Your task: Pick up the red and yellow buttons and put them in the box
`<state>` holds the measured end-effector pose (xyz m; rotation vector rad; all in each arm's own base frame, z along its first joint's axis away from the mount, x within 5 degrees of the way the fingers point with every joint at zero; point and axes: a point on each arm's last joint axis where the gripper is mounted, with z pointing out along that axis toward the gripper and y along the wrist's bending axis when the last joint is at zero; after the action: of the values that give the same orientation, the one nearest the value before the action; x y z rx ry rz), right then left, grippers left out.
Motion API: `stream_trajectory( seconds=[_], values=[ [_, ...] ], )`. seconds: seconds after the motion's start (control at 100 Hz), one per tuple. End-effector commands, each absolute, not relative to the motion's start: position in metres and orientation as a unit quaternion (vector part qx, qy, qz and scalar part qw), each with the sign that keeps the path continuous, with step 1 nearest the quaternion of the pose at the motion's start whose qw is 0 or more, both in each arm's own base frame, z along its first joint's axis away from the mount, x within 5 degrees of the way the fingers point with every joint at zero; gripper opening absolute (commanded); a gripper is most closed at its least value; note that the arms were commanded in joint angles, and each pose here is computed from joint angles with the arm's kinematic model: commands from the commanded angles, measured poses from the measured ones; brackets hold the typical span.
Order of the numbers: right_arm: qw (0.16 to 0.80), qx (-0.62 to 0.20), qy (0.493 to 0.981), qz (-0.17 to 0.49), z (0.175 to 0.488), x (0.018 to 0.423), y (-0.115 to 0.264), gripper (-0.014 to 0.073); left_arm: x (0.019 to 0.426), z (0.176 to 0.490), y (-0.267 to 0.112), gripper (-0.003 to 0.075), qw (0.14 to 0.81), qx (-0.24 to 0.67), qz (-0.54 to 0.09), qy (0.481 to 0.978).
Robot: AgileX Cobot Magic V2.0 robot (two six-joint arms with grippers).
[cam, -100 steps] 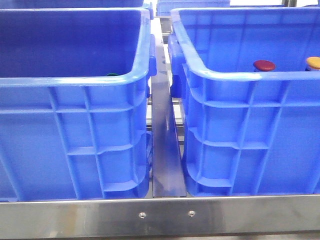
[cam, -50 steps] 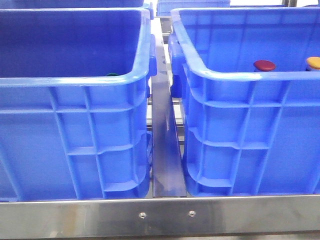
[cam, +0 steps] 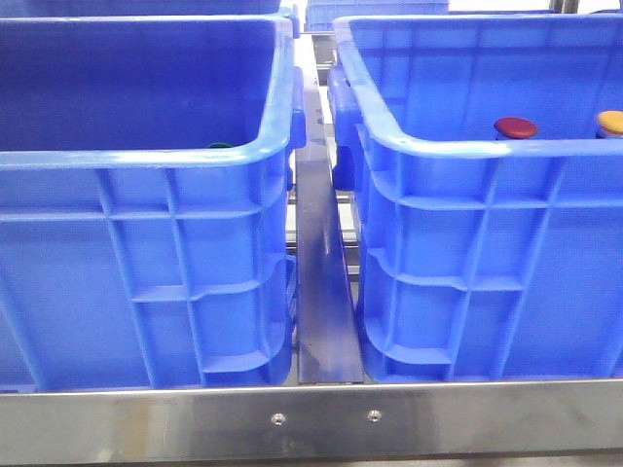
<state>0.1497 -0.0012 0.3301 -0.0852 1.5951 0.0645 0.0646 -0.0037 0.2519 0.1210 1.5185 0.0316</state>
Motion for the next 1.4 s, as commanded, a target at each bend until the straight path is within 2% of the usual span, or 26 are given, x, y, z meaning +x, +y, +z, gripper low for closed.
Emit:
stream_trajectory(
  seconds=[0.0, 0.22, 0.44, 1.39],
  values=[
    [0.720, -0.007, 0.690, 0.076, 0.344, 0.148, 0.001, -0.0097, 0.059, 0.255, -0.004, -0.0019, 0.761, 0.050, 0.006, 0.647],
    [0.720, -0.007, 0.690, 0.076, 0.344, 0.148, 0.001, -0.0097, 0.051, 0.225, -0.001, -0.0019, 0.768, 0.007, -0.007, 0.641],
    [0.720, -0.007, 0.690, 0.076, 0.344, 0.148, 0.001, -0.0097, 0.055, 0.204, 0.002, -0.0019, 0.753, -0.021, 0.001, 0.658],
    [0.720, -0.007, 0.690, 0.076, 0.344, 0.148, 0.001, -0.0097, 0.055, 0.203, 0.002, -0.0019, 0.749, -0.022, 0.003, 0.662]
  ],
)
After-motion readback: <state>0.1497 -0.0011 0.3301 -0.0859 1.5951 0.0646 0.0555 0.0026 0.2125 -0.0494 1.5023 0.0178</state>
